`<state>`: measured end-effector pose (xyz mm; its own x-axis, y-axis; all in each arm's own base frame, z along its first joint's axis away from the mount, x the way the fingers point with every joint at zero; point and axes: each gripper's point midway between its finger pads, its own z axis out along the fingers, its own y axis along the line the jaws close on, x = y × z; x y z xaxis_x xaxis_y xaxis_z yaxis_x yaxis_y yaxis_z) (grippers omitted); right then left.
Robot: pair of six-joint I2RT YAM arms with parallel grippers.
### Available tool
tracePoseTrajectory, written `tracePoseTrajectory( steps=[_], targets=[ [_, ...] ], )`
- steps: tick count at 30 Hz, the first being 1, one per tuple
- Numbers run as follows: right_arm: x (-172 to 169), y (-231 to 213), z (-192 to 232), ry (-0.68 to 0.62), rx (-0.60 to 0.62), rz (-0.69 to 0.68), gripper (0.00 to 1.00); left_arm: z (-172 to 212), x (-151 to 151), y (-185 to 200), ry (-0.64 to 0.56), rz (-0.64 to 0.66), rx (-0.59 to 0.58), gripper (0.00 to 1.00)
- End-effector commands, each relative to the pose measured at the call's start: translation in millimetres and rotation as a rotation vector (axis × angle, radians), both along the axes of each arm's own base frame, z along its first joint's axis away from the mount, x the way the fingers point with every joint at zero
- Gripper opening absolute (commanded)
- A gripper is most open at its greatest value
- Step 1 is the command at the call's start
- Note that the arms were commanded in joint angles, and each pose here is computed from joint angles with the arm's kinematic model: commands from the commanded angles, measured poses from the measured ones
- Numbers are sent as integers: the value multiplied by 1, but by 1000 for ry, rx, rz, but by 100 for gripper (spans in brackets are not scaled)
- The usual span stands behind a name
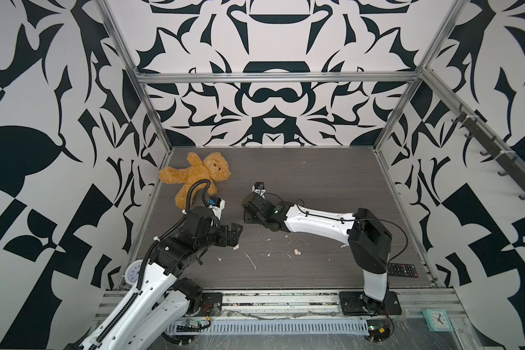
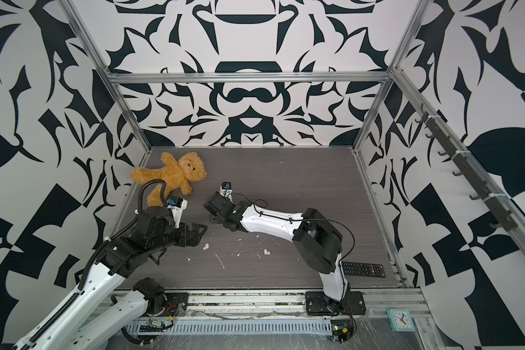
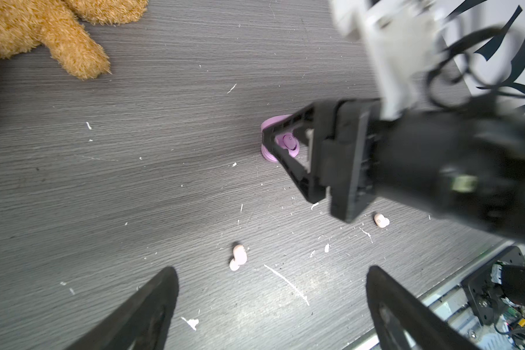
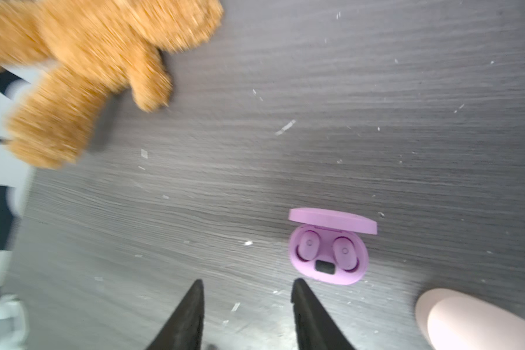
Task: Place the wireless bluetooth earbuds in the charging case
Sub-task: 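Raise the open right gripper up and away from the lilac case, then move the right gripper to the raised lilac lid and push it down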
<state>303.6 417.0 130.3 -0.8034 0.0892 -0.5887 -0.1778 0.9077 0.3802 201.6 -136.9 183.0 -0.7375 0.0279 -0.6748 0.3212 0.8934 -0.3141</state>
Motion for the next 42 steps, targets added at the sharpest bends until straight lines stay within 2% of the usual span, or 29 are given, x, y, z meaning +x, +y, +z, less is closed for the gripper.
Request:
tracePoseTrajectory(
  steps=[1,5,10,21,24,36,42],
  targets=[
    [-4,-2,36,-68,52,42,60,8,1,1,-30,-6,6,99],
    [-5,-21,60,-130,47,46,74,12,0,2,-40,-10,9,99],
    [-2,-52,89,-185,78,51,99,19,0,4,-62,-5,9,99],
    [8,-105,128,-349,99,96,99,47,-7,15,-107,38,-22,99],
    [6,-99,129,-350,114,211,99,51,-9,15,-127,30,-25,99],
    [41,-91,105,-195,144,334,99,38,5,2,-268,-39,-36,99],
    [50,-67,83,-23,207,421,99,21,8,4,-291,-39,-19,99]
  ],
)
